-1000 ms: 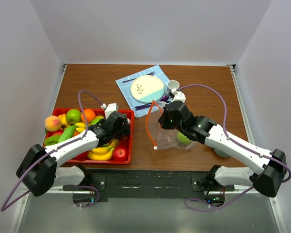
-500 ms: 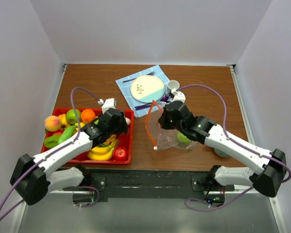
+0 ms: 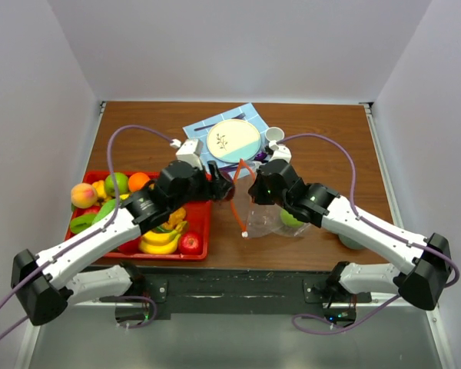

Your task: Place the food in the zip-top bag and seal the zipper

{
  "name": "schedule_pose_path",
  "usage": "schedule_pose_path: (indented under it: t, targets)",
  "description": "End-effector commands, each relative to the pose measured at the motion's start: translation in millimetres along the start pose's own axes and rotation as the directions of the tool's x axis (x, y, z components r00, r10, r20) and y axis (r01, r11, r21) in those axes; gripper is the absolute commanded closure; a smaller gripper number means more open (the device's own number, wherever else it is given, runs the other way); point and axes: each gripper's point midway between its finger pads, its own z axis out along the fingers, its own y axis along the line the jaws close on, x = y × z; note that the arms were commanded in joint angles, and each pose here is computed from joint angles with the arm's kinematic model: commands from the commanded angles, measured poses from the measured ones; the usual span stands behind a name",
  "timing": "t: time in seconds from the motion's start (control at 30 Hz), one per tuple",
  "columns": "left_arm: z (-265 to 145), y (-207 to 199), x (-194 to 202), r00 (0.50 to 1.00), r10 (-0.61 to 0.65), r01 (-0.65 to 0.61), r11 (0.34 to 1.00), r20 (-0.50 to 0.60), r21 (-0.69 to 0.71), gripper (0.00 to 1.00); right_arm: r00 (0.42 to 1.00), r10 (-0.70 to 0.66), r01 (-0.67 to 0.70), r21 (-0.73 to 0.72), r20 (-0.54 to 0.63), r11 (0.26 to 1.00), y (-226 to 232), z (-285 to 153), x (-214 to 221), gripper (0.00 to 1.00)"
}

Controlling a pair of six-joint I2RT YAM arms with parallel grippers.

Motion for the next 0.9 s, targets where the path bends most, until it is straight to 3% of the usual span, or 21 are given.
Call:
schedule_pose_path:
  t: [0.0, 0.17, 0.27, 0.3, 0.4, 0.73, 0.87]
  targets:
    - [16, -61, -3, 0.999, -0.036, 0.037, 0.982, -0.007, 0.183, 0.70, 0.997, 0.034, -0.030, -0.049, 0.069, 0.998, 16, -15, -26, 1.00]
    - [44, -74, 16, 0.998, -0.019, 0.031, 0.978, -0.060, 0.204, 0.69, 0.993, 0.050, -0.045, -0.047, 0.107, 0.998, 12, -32, -38, 1.00]
    - [50, -80, 17, 0.998, -0.011, 0.025, 0.976, -0.067, 0.215, 0.39, 0.990, 0.057, -0.052, -0.041, 0.133, 0.998, 7, -41, -43, 1.00]
    - [50, -82, 16, 0.998, -0.007, 0.021, 0.975, -0.065, 0.220, 0.20, 0.989, 0.057, -0.052, -0.040, 0.135, 0.998, 7, -42, -43, 1.00]
    - [48, -87, 9, 0.999, 0.002, 0.009, 0.972, -0.047, 0.233, 0.01, 0.990, 0.055, -0.052, -0.029, 0.132, 0.998, 4, -41, -42, 1.00]
    - [17, -78, -15, 1.000, 0.004, -0.005, 0.984, 0.009, 0.179, 0.00, 0.992, 0.043, -0.041, -0.017, 0.118, 0.999, 3, -34, -37, 1.00]
    - [-8, -27, -20, 0.999, 0.018, -0.017, 0.999, 0.042, -0.043, 0.00, 0.993, 0.032, -0.031, -0.016, 0.114, 0.999, 3, -31, -35, 1.00]
